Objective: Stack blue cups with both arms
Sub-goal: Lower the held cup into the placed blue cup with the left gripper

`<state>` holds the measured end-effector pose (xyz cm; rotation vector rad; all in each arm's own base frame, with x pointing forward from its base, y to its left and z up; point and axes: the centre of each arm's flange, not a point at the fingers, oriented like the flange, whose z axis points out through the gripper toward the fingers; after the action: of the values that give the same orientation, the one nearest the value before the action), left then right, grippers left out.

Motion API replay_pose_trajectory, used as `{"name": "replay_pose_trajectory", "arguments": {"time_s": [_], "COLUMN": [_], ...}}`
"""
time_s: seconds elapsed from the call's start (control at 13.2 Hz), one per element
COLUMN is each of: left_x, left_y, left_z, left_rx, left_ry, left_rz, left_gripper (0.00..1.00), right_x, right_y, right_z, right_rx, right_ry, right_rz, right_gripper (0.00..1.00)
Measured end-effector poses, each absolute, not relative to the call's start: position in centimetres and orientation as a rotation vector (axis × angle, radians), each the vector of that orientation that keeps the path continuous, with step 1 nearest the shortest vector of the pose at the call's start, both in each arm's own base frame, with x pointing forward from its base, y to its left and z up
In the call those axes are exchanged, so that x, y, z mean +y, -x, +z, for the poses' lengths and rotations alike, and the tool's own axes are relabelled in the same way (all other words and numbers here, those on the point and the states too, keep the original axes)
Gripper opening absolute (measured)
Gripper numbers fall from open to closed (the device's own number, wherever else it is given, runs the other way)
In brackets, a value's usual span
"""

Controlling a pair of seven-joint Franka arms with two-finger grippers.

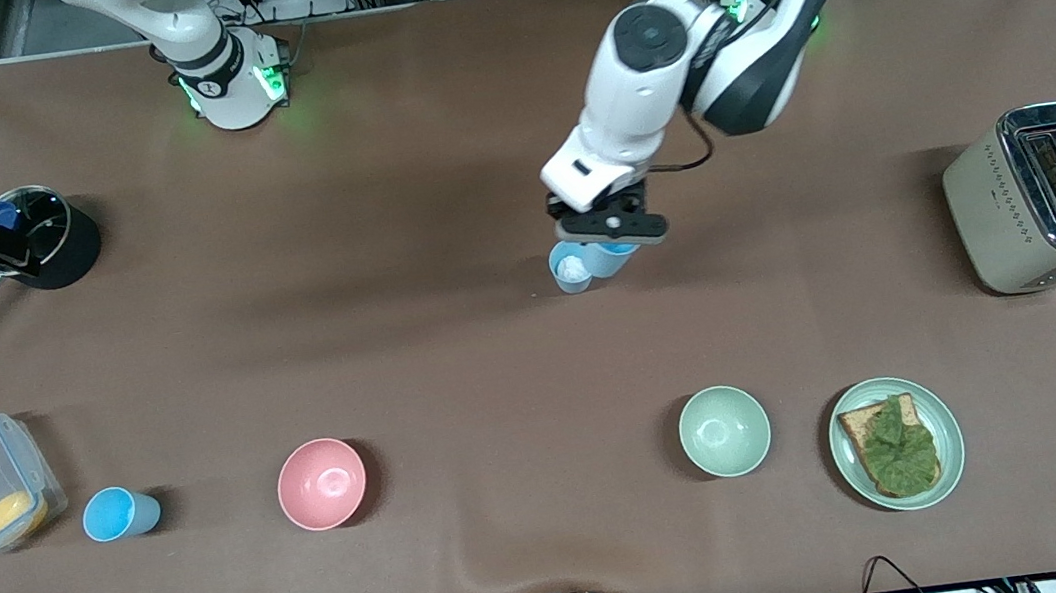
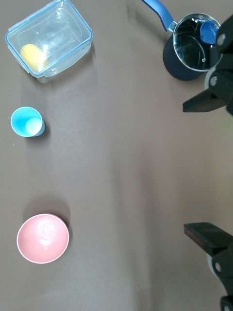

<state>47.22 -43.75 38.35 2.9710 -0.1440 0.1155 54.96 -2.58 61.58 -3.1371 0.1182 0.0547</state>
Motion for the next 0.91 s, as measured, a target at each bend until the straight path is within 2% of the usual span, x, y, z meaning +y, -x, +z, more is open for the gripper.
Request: {"name": "replay_pose_trajectory", "arguments": {"time_s": [0.3, 0.91], "left_x": [-45.5, -47.6], "left_y": [-48.0, -45.9], "left_z": [35.8, 33.3], "left_rx": [-0.112, -0.033], "left_ry": [-2.994, -3.039], "left_rz": [0.098, 0.066], "left_gripper": [0.03, 0.03], "right_x": [-2.8, -2.8], "right_y": [-55.0, -55.0], "right_z": [61.6, 61.5], "right_rx": [0.121, 0.121], "right_ry": [3.137, 3.137], "right_rz": [0.055, 0.059], "right_gripper": [1.00, 1.00]}}
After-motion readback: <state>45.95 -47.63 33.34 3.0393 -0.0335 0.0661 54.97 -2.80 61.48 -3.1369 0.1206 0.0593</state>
